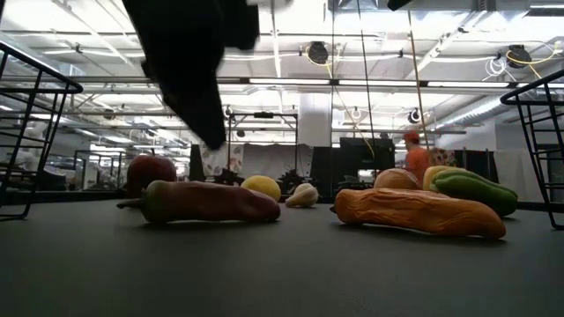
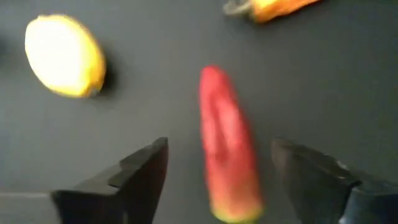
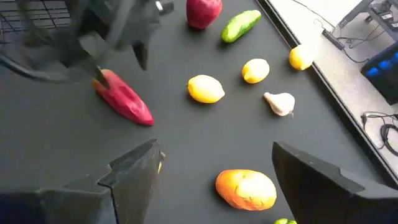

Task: Sort produce into baskets
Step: Put the red pepper into the bottom left basket

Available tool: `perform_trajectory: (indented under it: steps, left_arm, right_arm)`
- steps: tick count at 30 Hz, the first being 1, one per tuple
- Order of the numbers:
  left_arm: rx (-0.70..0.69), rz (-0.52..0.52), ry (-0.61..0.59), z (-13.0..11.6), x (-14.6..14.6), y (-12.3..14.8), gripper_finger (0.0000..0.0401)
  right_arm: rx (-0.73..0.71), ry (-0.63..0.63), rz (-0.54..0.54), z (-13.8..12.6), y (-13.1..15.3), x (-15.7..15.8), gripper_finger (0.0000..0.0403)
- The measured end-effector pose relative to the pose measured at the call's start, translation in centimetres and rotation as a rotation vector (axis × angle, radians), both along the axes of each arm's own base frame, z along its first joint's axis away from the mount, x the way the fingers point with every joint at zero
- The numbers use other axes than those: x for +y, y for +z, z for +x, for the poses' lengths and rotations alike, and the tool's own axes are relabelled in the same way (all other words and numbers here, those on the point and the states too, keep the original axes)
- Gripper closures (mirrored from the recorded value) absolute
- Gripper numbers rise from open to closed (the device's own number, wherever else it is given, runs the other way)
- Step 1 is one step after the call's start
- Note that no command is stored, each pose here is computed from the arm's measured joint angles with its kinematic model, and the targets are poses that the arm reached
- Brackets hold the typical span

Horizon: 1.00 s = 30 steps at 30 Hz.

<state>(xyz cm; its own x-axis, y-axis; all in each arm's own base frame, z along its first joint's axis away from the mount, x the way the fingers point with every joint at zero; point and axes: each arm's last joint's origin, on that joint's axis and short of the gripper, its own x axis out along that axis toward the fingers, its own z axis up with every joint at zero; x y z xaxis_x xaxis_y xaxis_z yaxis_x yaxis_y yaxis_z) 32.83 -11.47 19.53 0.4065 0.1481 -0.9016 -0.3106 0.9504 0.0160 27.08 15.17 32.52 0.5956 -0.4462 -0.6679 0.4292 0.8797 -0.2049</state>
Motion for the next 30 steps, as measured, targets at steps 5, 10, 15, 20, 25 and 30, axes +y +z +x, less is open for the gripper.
perform_trajectory:
  steps: [5,10,15,20,25,30]
  left_arm:
    - [0.066,0.01,0.055,1.0,0.8,-2.5,0.0077]
    - [0.085,-0.048,0.047,1.6,0.9,-3.5,0.0077]
    - [0.105,-0.075,0.006,1.6,0.7,-4.1,0.0076]
    - [0.077,-0.106,0.0,1.9,0.6,-3.7,0.0092]
    - [0.107,-0.073,0.009,1.6,0.8,-3.9,0.0129]
    - [0.132,-0.059,0.007,1.4,0.9,-4.0,0.0166]
  right_arm:
    - [0.008,0.008,0.001,0.0,0.0,0.0,0.0103]
    - [0.012,0.012,0.007,0.0,0.0,0.0,0.0103]
    - [0.012,0.012,0.007,0.0,0.0,0.0,0.0103]
    - [0.012,0.01,0.008,0.0,0.0,0.0,0.0103]
    - [0.012,0.01,0.008,0.0,0.0,0.0,0.0103]
    - [0.011,0.01,0.008,0.0,0.0,0.0,0.0103]
